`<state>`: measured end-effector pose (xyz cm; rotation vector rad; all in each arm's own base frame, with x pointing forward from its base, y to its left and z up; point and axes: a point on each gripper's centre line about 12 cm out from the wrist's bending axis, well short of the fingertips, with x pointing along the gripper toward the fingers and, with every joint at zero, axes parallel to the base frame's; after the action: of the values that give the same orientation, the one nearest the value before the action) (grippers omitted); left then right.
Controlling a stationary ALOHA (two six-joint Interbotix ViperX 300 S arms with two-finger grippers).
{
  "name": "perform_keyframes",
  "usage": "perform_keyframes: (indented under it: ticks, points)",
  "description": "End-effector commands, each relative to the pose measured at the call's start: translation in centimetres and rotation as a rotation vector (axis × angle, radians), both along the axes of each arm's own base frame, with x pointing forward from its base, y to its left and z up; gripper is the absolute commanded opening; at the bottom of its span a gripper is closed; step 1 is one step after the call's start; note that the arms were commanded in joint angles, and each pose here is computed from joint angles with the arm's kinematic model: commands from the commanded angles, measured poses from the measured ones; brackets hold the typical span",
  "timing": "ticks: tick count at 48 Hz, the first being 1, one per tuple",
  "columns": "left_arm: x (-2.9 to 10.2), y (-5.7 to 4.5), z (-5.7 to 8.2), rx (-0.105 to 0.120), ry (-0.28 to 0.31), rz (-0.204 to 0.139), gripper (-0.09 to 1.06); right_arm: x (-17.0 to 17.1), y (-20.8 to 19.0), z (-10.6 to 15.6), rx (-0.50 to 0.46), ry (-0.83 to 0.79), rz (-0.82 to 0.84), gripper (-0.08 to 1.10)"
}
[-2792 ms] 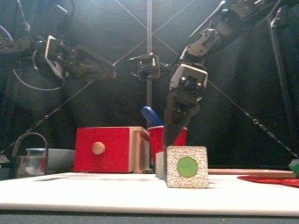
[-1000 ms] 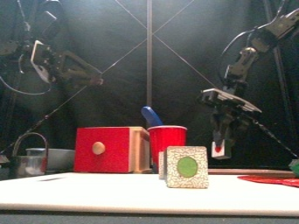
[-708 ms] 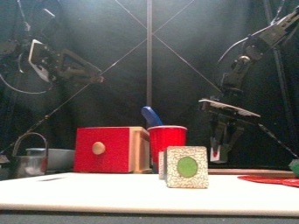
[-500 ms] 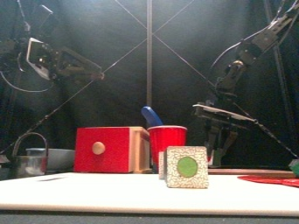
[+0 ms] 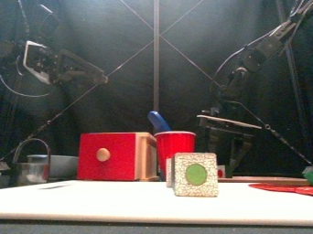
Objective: Place sushi on board then cut the sushi with the knife then place the pieces on the plate
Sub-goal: Place the 4 sushi pieces on the plate
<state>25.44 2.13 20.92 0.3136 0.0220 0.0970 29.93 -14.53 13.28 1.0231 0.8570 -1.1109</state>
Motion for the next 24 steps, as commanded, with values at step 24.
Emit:
perform_keyframes:
  ticks: [24]
  points:
    - [0.4,0.7,1.0,-0.042,-0.042,0.048,0.85,1.9,11.0,8.2,-0.132,-0.167,0.559,0.91]
